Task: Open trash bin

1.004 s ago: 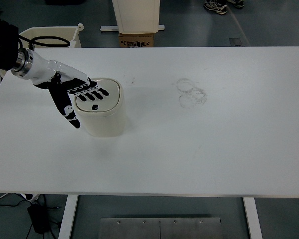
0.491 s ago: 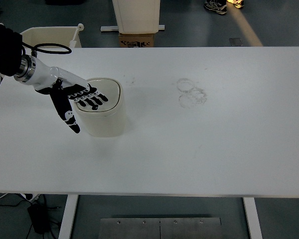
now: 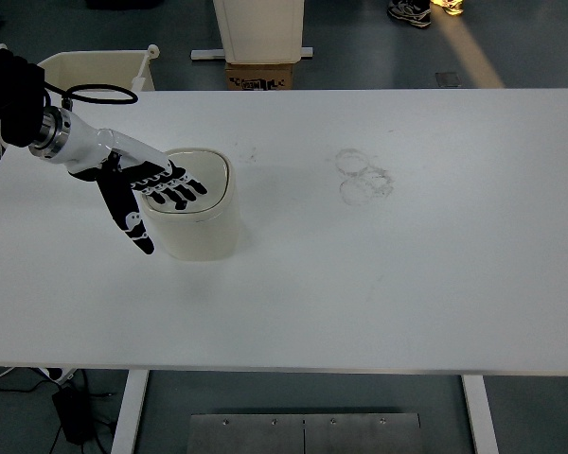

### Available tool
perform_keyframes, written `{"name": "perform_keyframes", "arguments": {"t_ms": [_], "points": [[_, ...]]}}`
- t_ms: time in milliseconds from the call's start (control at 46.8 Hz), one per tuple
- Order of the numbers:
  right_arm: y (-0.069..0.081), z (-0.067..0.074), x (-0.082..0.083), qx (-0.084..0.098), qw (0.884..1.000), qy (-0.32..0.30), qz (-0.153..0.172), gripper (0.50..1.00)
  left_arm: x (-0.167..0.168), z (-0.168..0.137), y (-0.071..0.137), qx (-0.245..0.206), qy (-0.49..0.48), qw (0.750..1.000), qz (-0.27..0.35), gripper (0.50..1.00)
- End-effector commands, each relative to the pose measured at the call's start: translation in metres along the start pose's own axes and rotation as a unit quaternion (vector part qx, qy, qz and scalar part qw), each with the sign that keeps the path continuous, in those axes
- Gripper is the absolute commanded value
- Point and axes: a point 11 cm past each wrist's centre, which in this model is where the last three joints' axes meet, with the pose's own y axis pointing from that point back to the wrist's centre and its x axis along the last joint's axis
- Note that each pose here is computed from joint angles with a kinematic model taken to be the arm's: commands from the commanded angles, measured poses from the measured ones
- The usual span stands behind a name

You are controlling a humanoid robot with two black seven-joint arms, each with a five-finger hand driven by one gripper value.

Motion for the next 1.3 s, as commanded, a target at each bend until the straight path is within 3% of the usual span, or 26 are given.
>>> {"name": "perform_keyframes", "arguments": {"t_ms": [0,406,855,1282], "points": [[0.0,0.0,0.0,0.0,1.0,-0.001,0.0,0.991,0.001,0.0,0.001,0.0,0.0,1.0,0.001,1.0],[0.0,0.0,0.0,0.001,1.0,0.001,0.0,0.991,0.024,0.001,0.015,-0.007,0.014,0.999,0.039,1.0],[0.0,0.0,0.0,0.001,1.0,-0.001,0.0,0.991,0.079,0.043,0.062,-0.096,0.034,0.986,0.136,1.0],[0.0,0.001,0.0,0.0,1.0,-0.001,0.0,0.991,0.141,0.061,0.08,-0.17,0.125,0.955,0.206,1.0]]}}
